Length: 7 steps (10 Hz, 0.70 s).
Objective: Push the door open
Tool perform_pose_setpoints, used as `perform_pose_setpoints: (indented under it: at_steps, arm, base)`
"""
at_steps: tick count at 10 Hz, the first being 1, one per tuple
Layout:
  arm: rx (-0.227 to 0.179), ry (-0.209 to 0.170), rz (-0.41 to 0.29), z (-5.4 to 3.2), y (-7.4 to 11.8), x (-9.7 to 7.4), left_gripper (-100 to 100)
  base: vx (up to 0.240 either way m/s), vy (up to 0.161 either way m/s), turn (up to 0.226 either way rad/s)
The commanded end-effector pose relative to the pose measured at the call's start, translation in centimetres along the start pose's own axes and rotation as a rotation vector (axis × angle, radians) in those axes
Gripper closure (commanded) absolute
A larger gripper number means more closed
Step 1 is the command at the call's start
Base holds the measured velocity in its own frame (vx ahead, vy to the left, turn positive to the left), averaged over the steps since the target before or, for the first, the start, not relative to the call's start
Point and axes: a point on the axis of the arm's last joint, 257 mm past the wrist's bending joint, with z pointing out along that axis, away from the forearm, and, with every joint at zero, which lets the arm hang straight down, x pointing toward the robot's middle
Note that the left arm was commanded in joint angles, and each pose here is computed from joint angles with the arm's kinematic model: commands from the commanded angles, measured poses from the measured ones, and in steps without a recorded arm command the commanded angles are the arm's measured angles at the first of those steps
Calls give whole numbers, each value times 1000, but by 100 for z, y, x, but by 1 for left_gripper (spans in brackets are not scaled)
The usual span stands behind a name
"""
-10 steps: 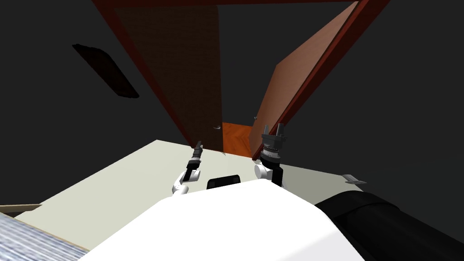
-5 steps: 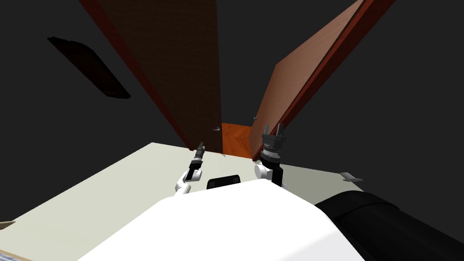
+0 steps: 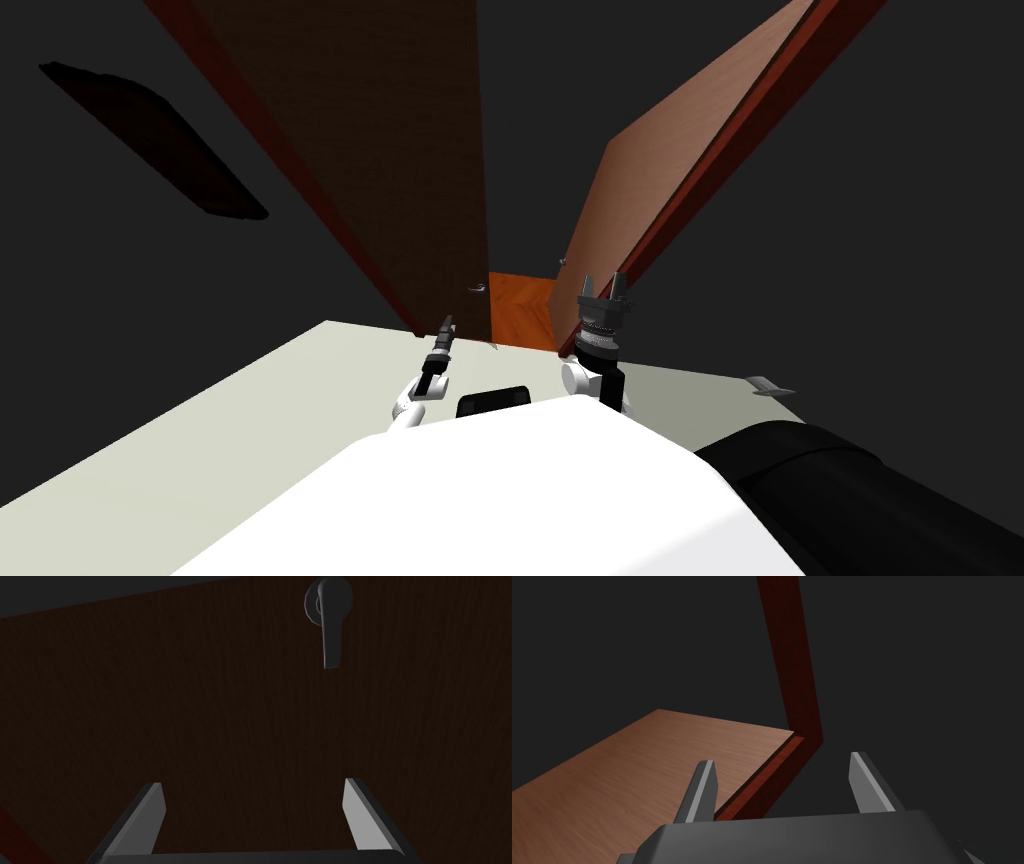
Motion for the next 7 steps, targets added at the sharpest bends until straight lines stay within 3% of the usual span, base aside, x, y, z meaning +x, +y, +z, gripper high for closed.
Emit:
perform_pose_setpoints:
  at_steps: [1,7]
  arm:
    - [-15,7,-10,-11,78,51,-100]
    - [-66,29,-44,-34,302,241,-100]
  base:
    - [89,46,-46]
    - [85,34,-45]
